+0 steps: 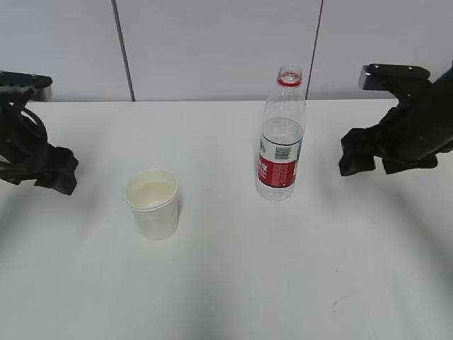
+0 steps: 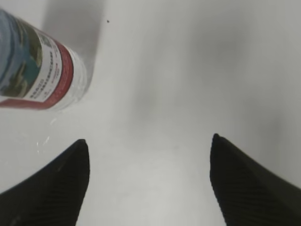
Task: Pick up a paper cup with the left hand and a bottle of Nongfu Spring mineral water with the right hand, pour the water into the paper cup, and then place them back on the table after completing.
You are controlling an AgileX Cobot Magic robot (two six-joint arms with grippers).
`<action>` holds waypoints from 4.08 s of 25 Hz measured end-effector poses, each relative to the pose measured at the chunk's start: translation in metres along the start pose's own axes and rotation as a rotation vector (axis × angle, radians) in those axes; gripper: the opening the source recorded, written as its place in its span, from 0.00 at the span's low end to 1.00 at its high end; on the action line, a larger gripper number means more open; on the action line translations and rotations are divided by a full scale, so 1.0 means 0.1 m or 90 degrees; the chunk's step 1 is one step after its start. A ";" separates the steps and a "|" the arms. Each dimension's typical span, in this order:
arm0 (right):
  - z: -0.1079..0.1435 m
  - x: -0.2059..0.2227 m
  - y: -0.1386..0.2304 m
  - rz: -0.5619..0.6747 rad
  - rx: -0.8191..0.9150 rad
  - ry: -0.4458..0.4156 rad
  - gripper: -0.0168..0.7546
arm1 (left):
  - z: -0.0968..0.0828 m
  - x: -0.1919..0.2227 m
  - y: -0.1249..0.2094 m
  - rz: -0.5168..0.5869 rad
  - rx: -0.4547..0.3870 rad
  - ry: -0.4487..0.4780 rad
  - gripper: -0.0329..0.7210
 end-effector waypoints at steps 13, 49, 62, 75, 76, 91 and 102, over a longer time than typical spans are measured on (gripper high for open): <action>-0.01 -0.29 0.05 0.220 -0.066 -0.029 0.78 | 0.04 -0.15 0.14 0.157 0.007 -0.034 0.78; 0.31 -1.70 1.24 0.137 -0.093 0.000 0.78 | 0.17 -1.67 1.36 0.002 -0.020 0.026 0.78; 0.45 -2.06 1.91 0.027 -0.099 0.027 0.78 | 0.24 -2.09 1.89 -0.113 -0.027 0.054 0.77; 0.54 -2.21 2.38 -0.104 -0.106 0.059 0.78 | 0.33 -2.00 2.53 -0.251 -0.028 0.078 0.77; 0.55 -2.21 2.41 -0.113 -0.107 0.061 0.78 | 0.33 -2.02 2.57 -0.274 -0.028 0.082 0.77; 0.59 -2.30 2.66 -0.273 -0.116 0.098 0.78 | 0.37 -2.13 2.78 -0.388 -0.038 0.102 0.73; 0.61 -2.32 2.70 -0.293 -0.116 0.097 0.78 | 0.37 -2.05 2.72 -0.414 -0.053 0.104 0.71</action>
Point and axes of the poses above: a point on each arm's last joint axis where the gripper is mounted, x pointing out along that axis toward the gripper, z along the wrist's bending axis when the last joint is at zero, y = z × x, the point moved 1 cm from there along x, pointing out along that axis toward the gripper, and after that the axes turned 13 degrees about -x, right-handed, at the moved point
